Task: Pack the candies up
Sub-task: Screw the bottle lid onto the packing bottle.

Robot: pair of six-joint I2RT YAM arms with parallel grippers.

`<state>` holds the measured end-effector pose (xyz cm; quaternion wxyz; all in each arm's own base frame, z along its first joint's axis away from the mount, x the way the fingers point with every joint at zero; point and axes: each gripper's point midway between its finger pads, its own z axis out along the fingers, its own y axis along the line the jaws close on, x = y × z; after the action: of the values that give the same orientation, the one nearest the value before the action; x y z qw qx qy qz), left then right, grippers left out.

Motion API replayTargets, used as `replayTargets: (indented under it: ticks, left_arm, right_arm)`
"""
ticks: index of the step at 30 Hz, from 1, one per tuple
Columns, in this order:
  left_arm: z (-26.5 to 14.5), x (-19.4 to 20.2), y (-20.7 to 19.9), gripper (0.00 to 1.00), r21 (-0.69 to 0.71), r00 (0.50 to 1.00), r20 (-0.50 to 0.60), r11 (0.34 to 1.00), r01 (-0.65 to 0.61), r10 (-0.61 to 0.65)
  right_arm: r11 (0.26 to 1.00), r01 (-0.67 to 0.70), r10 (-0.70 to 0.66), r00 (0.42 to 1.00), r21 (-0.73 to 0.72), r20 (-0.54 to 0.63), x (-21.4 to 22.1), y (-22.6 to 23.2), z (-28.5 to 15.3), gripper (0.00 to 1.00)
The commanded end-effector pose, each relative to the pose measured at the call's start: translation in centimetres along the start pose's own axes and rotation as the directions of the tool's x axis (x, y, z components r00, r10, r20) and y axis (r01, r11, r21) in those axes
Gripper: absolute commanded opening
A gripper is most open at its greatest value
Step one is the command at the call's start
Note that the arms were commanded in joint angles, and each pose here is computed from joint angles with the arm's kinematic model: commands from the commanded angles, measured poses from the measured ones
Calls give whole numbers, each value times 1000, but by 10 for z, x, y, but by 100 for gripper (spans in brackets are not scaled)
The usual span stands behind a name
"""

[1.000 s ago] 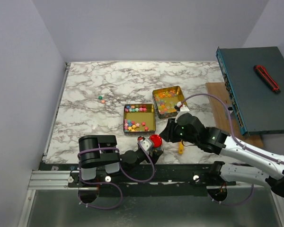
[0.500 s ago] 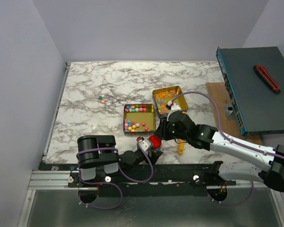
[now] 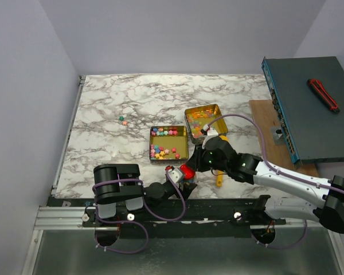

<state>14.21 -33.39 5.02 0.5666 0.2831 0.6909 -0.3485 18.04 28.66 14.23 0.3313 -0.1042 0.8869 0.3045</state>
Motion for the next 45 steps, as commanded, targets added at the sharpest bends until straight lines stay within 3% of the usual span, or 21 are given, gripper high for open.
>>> replayTargets:
  ticks: [1,16,28,33,41,45]
  left_arm:
    - [-9,11,-3,44,32,999,-28,998,46,-45]
    - [-8,19,8,44,-38,996,-43,997,74,-76]
    - [-7,20,14,44,-55,996,-48,996,70,-73]
    - [-7,23,15,44,-55,996,-56,996,68,-71]
    - [-9,24,15,44,-53,996,-60,996,68,-71]
    - [-9,25,14,44,-46,995,-64,996,70,-73]
  right_arm:
    - [999,0,-4,997,-46,-76,25,-2,-3,22]
    - [989,-86,50,959,-118,-280,96,-11,-30,13]
    - [974,-114,39,936,-196,-349,110,5,-67,13]
    - [972,-90,32,966,-215,-258,81,17,-76,15]
    - [998,-36,30,994,-59,-102,35,7,-66,32]
    - [999,-45,45,999,-29,-11,10,9,-63,34]
